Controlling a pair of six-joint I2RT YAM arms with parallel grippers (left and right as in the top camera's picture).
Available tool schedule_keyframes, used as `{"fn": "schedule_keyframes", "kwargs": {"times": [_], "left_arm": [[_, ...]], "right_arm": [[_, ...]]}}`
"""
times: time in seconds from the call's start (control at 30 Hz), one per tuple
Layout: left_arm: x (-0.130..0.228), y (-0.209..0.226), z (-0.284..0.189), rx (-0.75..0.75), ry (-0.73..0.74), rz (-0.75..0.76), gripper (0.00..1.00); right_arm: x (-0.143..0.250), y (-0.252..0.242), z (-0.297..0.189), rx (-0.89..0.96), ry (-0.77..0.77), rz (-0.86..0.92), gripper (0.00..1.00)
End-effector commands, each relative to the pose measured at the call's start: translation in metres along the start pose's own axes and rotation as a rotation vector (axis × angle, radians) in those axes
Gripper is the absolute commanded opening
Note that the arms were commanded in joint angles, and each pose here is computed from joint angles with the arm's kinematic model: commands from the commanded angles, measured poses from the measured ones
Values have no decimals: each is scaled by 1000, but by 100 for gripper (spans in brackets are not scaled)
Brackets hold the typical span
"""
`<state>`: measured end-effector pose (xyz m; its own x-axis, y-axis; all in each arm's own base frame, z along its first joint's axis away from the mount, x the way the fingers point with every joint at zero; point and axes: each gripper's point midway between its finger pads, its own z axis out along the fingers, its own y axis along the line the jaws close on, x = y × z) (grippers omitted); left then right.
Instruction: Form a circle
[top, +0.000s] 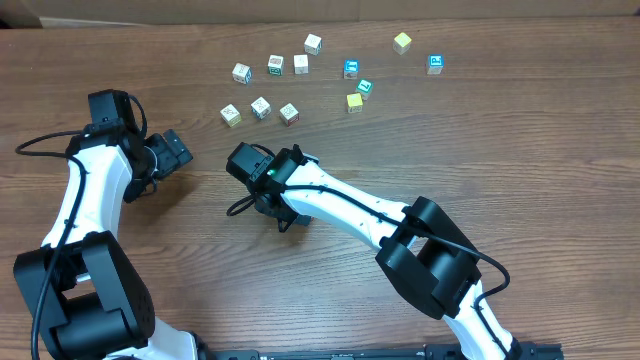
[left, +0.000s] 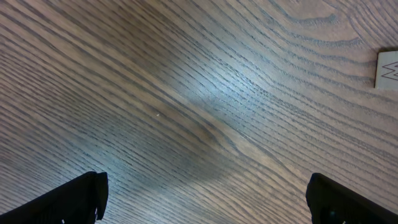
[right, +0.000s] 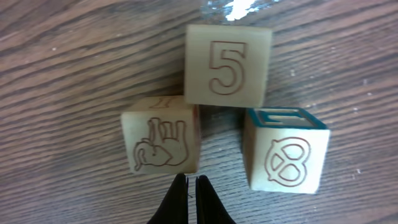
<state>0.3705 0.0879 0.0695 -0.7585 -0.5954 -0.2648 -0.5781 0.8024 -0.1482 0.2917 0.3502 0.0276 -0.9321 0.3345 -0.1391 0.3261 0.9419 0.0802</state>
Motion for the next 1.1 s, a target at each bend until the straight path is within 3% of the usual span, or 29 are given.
{"fn": "schedule_keyframes", "kwargs": {"times": [0.0, 0.23, 0.37, 0.63, 0.73, 0.9, 1.07], "left_arm": [[0, -2, 1, 6, 6, -5, 100], [0, -2, 1, 6, 6, -5, 100], [0, -2, 1, 6, 6, -5, 100], [0, -2, 1, 6, 6, -6, 99], [0, -2, 1, 6, 6, -5, 100], [0, -2, 1, 6, 6, -5, 100], [0, -2, 1, 6, 6, -5, 100]], "right_arm": [[4, -1, 8, 5, 20, -47, 4], [4, -2, 8, 9, 21, -60, 8], [5, -1, 8, 5, 28, -106, 22], [5, 0, 8, 1, 27, -136, 34], [3, 4, 8, -16, 20, -189, 47], [1, 10, 8, -40, 7, -216, 55], [0, 14, 8, -53, 0, -217, 71]]}}
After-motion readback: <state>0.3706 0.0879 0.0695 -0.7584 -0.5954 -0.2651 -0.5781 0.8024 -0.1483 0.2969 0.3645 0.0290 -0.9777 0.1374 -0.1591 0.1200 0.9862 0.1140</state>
